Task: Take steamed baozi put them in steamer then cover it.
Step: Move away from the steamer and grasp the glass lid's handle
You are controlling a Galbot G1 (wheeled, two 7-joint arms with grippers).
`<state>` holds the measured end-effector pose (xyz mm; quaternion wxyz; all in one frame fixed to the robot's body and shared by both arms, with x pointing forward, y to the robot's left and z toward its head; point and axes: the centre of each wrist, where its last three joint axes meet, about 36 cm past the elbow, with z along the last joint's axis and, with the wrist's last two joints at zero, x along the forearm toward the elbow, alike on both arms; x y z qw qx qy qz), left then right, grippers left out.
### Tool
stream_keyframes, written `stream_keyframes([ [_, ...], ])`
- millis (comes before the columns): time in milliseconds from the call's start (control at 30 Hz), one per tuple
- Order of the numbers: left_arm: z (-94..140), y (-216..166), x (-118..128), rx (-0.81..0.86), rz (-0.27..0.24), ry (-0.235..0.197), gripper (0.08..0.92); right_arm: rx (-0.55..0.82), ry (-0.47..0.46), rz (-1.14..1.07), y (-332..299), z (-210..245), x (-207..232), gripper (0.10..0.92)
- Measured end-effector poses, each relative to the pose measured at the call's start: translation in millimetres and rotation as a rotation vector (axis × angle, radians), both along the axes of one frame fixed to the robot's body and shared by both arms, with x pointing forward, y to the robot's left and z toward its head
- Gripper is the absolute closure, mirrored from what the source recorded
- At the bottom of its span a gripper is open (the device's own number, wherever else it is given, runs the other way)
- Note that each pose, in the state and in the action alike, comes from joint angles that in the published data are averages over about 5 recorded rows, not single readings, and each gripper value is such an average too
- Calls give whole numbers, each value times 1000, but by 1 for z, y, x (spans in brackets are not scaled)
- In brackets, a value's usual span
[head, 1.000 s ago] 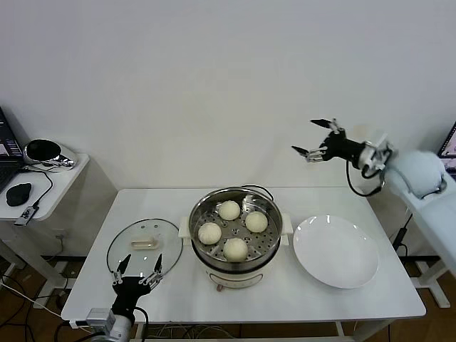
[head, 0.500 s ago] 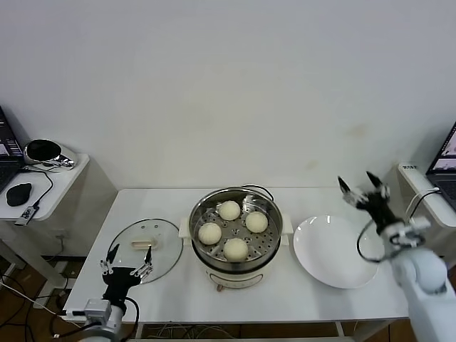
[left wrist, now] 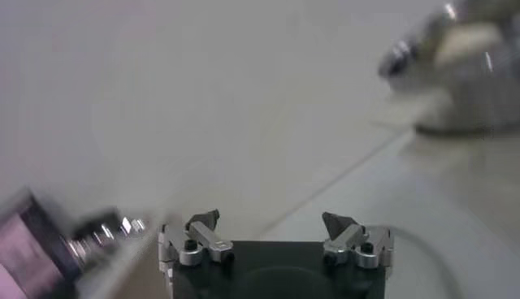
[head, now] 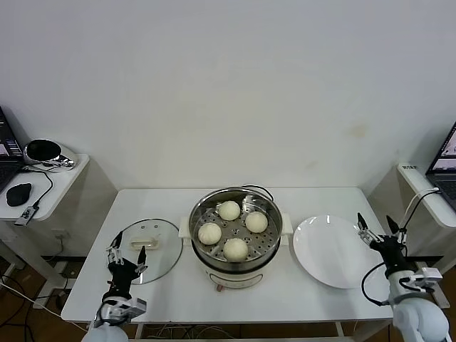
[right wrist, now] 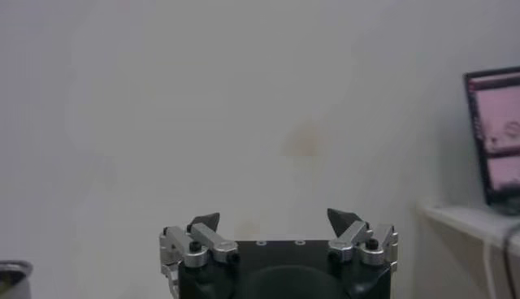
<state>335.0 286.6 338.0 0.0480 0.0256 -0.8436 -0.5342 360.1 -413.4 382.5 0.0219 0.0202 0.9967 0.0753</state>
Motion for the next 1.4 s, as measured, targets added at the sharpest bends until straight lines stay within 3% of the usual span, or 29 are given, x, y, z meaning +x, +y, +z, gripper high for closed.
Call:
stream_keyframes([
  [200,-28,12,7,304,-47,16,177,7,15,-19,5,-6,-17,200],
  [467,-48,28,21,474,-93,63,177,14,42,-25,13,-18,-28,200],
  [967,-57,46,63,562,-75,136,177,25,78,-5,34,-36,-34,200],
  [1400,-59,41,88,538,-48,162,177,28,97,1,43,-46,-35,200],
])
